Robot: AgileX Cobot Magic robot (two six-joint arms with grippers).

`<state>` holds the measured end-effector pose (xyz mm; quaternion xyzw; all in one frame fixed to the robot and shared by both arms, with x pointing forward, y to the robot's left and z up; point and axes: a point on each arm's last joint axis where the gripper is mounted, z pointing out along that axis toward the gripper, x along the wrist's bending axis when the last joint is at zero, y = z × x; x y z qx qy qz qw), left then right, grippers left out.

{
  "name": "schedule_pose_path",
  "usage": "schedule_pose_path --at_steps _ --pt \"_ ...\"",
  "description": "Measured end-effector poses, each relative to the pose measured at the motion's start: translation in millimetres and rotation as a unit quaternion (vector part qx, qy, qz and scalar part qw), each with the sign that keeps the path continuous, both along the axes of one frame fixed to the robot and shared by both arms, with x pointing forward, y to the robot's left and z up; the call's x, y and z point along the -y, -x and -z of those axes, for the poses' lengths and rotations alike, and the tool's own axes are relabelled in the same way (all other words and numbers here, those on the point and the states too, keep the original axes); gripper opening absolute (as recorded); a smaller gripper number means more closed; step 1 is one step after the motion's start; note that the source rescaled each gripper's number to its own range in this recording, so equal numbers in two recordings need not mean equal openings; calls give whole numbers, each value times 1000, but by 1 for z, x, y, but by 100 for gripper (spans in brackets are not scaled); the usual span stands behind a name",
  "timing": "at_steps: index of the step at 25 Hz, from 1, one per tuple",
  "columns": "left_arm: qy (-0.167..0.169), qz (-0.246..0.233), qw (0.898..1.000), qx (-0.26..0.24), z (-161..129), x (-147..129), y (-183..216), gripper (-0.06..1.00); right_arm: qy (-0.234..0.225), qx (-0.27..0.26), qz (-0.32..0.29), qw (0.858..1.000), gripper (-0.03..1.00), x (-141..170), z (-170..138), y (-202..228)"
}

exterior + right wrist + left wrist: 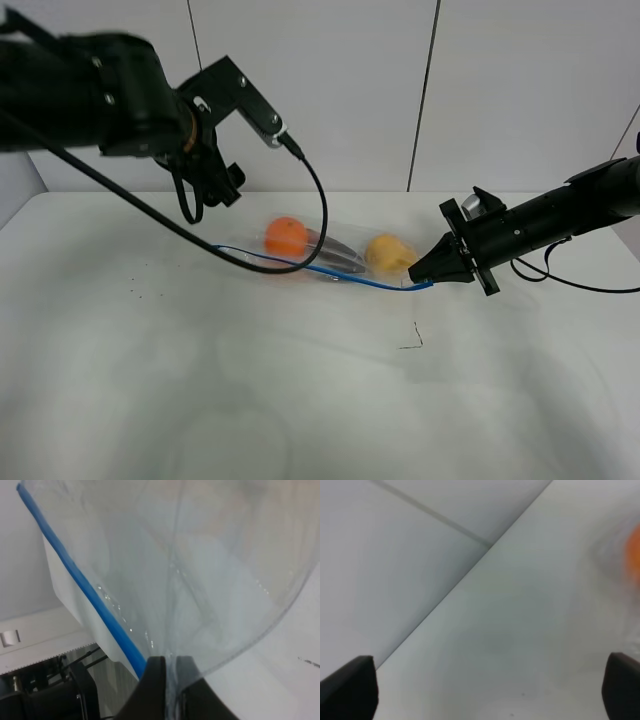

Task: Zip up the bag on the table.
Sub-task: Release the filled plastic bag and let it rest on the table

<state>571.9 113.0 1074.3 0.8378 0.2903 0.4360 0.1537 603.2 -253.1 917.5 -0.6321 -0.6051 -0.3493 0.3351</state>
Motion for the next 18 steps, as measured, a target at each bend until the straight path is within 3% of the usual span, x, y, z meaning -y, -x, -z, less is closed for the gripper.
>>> schedule_pose_path --at_steps 3,6,9,15,18 --pt "34 -2 999 -33 -32 2 -2 100 0 0 0 1000 0 0 0 0" --pt "94 -28 994 -52 -61 -7 -7 100 0 0 0 1000 0 0 0 0" --pt "137 -86 985 -62 -84 -38 -17 100 0 0 0 1000 0 0 0 0" --pt "172 -213 958 -90 -102 -117 -17 100 0 3 -2 1000 0 0 0 0" --pt "196 -254 943 -82 -114 -150 -9 100 0 5 -3 1000 0 0 0 0"
